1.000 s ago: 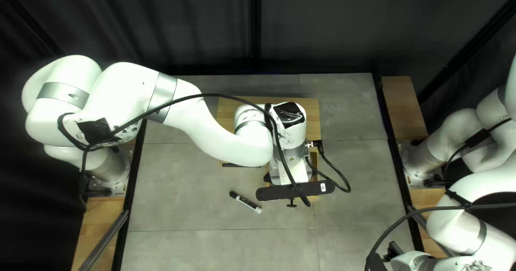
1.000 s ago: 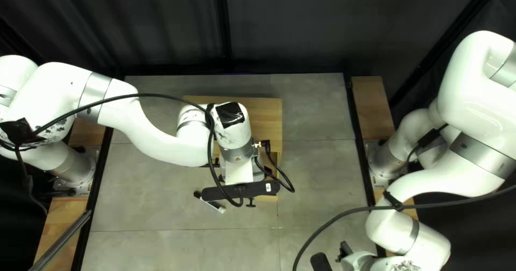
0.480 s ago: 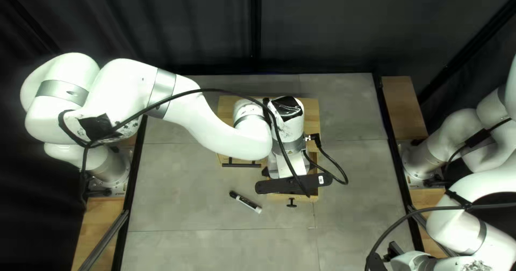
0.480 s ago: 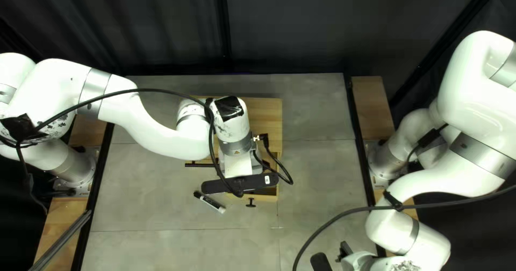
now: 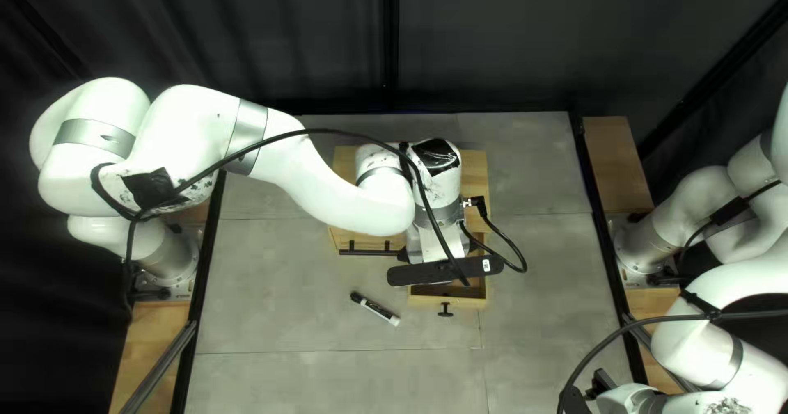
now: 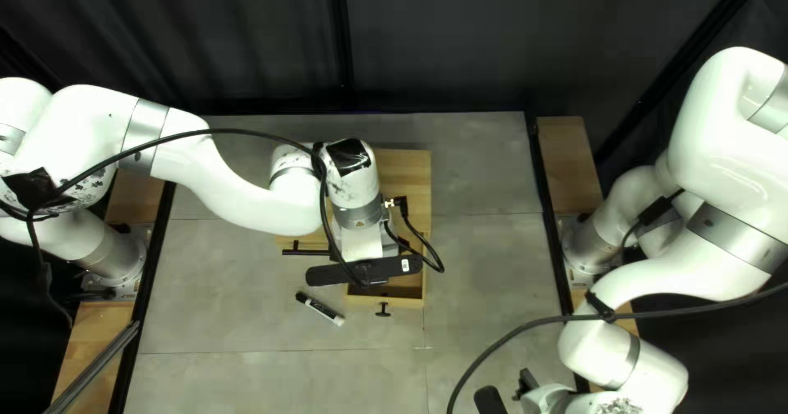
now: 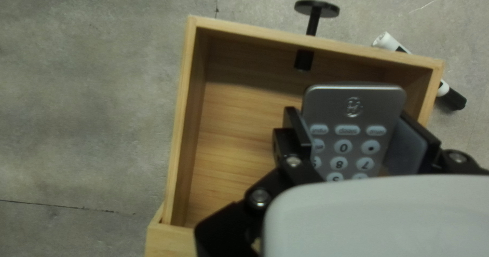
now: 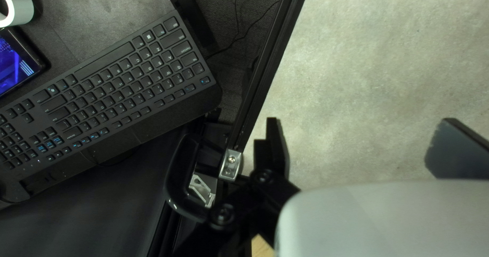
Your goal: Open drawers and place objects into drawer and close
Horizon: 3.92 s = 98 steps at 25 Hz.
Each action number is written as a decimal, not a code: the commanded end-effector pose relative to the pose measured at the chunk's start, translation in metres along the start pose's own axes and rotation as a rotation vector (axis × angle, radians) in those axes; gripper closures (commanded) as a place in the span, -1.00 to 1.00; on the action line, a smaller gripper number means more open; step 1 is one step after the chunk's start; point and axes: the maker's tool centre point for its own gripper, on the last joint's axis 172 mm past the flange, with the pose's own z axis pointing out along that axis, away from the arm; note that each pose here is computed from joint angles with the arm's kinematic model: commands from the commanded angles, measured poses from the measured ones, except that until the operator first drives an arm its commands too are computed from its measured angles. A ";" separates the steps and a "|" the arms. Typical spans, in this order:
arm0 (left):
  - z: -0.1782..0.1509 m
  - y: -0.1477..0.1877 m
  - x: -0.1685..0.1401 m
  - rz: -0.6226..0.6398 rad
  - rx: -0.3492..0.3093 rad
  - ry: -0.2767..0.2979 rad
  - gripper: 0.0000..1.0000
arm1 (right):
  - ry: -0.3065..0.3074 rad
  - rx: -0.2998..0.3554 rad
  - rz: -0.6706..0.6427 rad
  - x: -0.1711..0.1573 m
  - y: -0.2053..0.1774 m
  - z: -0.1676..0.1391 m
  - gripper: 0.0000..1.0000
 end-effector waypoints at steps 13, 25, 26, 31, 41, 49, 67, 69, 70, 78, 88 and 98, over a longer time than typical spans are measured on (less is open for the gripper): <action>-0.008 0.002 0.006 -0.002 0.001 -0.036 1.00 | 0.000 0.000 0.000 0.000 0.000 0.000 -1.00; -0.045 0.036 0.047 -0.057 -0.056 -0.106 1.00 | 0.000 0.000 0.000 0.000 0.000 0.000 -1.00; -0.046 0.040 0.048 -0.074 -0.061 -0.107 0.36 | 0.000 0.000 0.000 0.000 0.000 0.000 -1.00; -0.034 0.086 0.062 -0.272 -0.083 -0.158 -1.00 | 0.000 0.000 0.000 0.000 0.000 0.000 -1.00; 0.023 0.145 0.105 -0.634 -0.051 -0.324 -1.00 | 0.000 0.000 0.000 0.000 0.000 0.000 -1.00; 0.071 0.148 0.102 -0.866 -0.022 -0.371 -1.00 | 0.000 0.000 0.000 0.000 0.000 0.000 -1.00; 0.091 0.158 0.040 -1.127 0.143 -0.198 -1.00 | 0.000 0.000 0.000 0.000 0.000 0.000 -1.00; 0.092 0.157 0.034 -1.134 0.157 -0.186 -1.00 | 0.000 0.000 0.000 0.000 0.000 0.000 -1.00; 0.094 0.155 0.031 -1.135 0.166 -0.181 -1.00 | 0.000 0.000 0.000 0.000 0.000 0.000 -1.00; 0.109 0.152 0.023 -1.098 0.178 -0.193 -1.00 | 0.000 0.000 0.000 0.000 0.000 0.000 -1.00; 0.114 0.158 0.004 -1.108 0.187 -0.195 -1.00 | 0.000 0.000 0.000 0.000 0.000 0.000 -1.00; 0.124 0.158 -0.009 -1.119 0.208 -0.182 -1.00 | 0.000 0.000 0.000 0.000 0.000 0.000 -1.00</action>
